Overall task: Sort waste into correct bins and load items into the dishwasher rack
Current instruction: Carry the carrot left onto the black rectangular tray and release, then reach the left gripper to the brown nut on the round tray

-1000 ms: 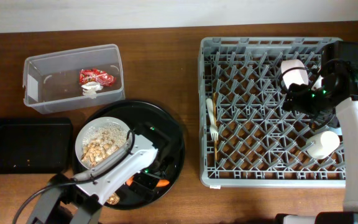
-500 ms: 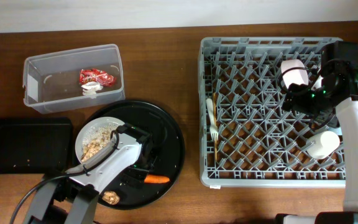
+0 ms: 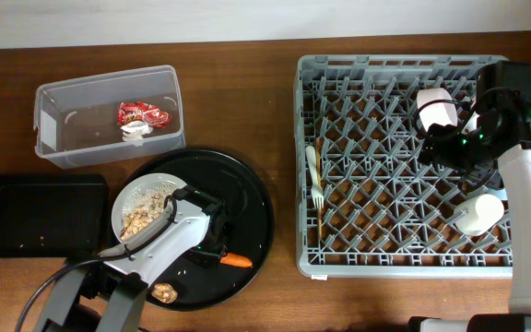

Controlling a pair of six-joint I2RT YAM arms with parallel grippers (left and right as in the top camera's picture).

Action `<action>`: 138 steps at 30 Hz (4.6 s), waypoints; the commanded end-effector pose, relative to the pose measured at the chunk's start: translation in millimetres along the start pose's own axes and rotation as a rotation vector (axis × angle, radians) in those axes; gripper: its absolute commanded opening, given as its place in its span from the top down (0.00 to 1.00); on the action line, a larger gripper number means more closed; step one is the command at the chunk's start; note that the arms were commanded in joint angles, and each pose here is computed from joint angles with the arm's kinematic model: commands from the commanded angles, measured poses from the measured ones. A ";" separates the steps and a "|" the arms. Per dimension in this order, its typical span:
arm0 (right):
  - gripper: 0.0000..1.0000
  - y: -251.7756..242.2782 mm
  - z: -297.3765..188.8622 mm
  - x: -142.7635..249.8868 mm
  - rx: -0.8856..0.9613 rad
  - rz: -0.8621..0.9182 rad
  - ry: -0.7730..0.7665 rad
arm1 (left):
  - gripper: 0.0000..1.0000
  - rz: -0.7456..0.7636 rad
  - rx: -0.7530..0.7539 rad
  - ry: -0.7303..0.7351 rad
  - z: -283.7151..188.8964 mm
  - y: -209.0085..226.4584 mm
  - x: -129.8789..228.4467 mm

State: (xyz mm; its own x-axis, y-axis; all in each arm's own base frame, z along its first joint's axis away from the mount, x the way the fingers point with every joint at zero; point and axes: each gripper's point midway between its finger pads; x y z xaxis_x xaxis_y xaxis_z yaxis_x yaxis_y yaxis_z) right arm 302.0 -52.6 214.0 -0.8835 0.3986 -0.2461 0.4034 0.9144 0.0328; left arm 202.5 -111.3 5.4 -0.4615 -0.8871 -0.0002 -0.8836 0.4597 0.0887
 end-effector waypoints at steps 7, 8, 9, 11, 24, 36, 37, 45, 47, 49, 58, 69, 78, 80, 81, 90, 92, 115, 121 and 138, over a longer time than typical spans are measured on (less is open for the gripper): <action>0.08 -2.0 -2.6 1.6 0.001 0.004 -0.008 | 0.85 0.114 0.004 -0.051 -2.5 1.8 -10.5; 0.08 -2.0 -2.6 1.6 0.001 0.004 -0.008 | 0.86 0.129 0.005 -0.051 -3.1 1.1 -10.5; 0.08 -2.0 -2.6 1.5 0.001 0.004 -0.008 | 0.86 0.150 0.010 -0.052 -4.3 -0.7 -10.5; 0.08 -2.6 -2.6 1.3 0.004 0.004 -0.009 | 0.86 0.246 0.035 -0.062 -11.2 -9.7 -11.6; 0.08 -4.1 -2.6 1.0 0.012 0.005 -0.010 | 0.78 0.317 0.302 -0.463 -148.6 -41.0 -112.4; 0.08 -4.2 -2.6 1.9 0.013 0.005 -0.007 | 0.78 -0.402 0.191 -0.531 -146.5 95.9 -289.2; 0.08 -4.2 -2.6 1.8 0.013 0.005 -0.007 | 0.78 -0.448 0.194 -0.543 -146.5 105.1 -299.9; 0.08 -4.4 -2.6 1.9 0.013 0.000 -0.007 | 0.77 -0.571 0.152 -0.560 -113.4 130.2 -353.4; 0.08 -4.3 -2.6 1.9 0.013 0.000 -0.007 | 0.77 -0.537 0.121 -0.551 -96.1 130.5 -365.4; 0.08 -4.9 -2.6 1.8 0.016 0.001 -0.008 | 0.77 -0.487 0.092 -0.530 -77.6 127.1 -372.3; 0.08 -7.8 -2.7 3.0 0.033 0.000 -0.004 | 0.69 -0.432 -0.019 -0.400 -17.2 125.9 -365.3; 0.08 -8.3 -2.7 4.7 0.035 0.000 0.003 | 0.14 -0.288 0.081 -0.388 -55.5 103.3 -373.7; 0.08 -8.3 -2.7 4.7 0.035 0.000 0.003 | 0.08 -0.034 0.205 -0.147 -109.6 64.6 -268.2; 0.08 -8.4 -2.7 4.7 0.035 0.000 0.003 | 0.07 0.060 0.159 -0.006 -102.2 62.0 -223.6; 0.08 -8.3 -2.7 4.7 0.035 0.000 0.003 | 0.05 0.093 0.132 0.054 -98.9 62.9 -203.6; 0.08 -8.4 -2.7 4.6 0.035 0.000 0.003 | 0.08 0.324 0.021 0.378 -57.4 68.2 -72.3; 0.08 -8.3 -2.7 4.6 0.034 0.000 0.003 | 0.09 0.352 -0.011 0.401 -49.9 75.1 -54.0; 0.08 -8.4 -2.7 5.6 0.035 0.000 0.007 | 0.11 0.379 -0.165 0.315 -19.5 97.4 -37.8; 0.08 -8.4 -2.7 5.6 0.035 0.000 0.007 | 0.11 0.359 -0.187 0.233 -15.7 96.2 -52.1; 0.08 -8.5 -2.7 5.5 0.035 0.000 0.006 | 0.11 0.343 -0.135 0.196 5.8 89.9 -54.1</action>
State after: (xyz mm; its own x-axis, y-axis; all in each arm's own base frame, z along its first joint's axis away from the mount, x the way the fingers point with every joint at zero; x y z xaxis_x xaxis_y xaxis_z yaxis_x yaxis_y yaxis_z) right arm 295.6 -55.0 211.8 -0.8901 0.3953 -0.2267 0.4044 0.9146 0.0068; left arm 145.6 -23.4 7.4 -0.6916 -0.6709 0.2674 -0.6466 0.7401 0.1847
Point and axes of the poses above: each gripper's point midway between its finger pads, its own z axis out along the fingers, its own y axis along the line the jaws close on, x = y × z
